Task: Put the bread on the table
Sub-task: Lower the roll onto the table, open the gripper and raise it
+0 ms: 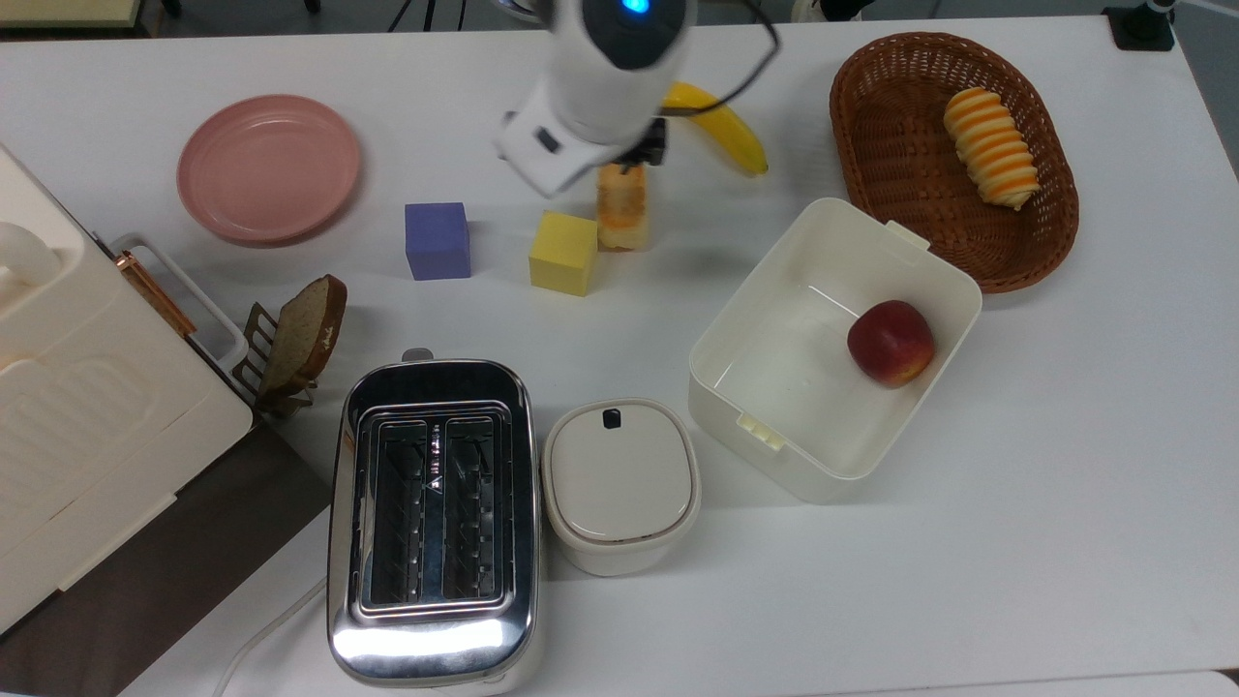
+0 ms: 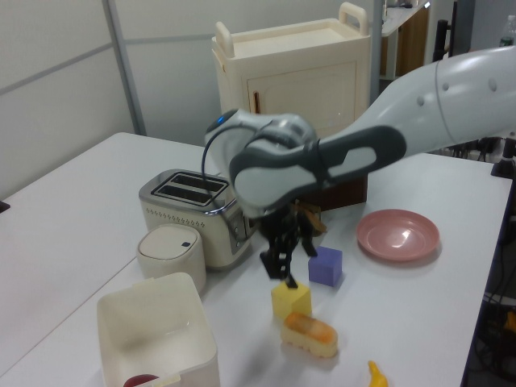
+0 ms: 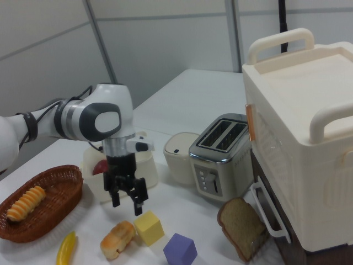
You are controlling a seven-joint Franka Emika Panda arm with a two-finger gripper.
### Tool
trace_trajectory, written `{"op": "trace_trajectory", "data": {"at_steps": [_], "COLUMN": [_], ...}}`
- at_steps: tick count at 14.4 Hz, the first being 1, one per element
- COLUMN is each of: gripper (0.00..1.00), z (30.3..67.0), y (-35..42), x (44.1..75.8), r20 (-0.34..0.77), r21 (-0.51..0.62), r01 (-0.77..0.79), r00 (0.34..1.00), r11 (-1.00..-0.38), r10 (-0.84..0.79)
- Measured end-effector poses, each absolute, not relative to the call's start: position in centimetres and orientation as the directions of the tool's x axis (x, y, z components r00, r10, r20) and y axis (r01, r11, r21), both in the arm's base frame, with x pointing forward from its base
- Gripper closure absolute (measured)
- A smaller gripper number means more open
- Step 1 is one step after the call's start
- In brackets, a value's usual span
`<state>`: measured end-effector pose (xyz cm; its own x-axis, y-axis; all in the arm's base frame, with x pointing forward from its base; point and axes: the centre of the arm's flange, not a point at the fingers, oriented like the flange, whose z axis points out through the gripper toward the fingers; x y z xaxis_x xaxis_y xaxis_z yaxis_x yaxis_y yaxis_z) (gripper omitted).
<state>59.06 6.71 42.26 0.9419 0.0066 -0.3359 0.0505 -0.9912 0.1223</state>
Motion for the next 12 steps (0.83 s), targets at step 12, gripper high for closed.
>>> {"op": "trace_trajectory", "data": {"at_steps": [12], "gripper": [0.00], "z": [52.6], "y": [-2.0], "x": [61.5], "r20": [-0.048], "r21": [0.096], "r01": [-0.210], "r00": [0.975], "r11": [-0.973], "r10": [-0.215]}}
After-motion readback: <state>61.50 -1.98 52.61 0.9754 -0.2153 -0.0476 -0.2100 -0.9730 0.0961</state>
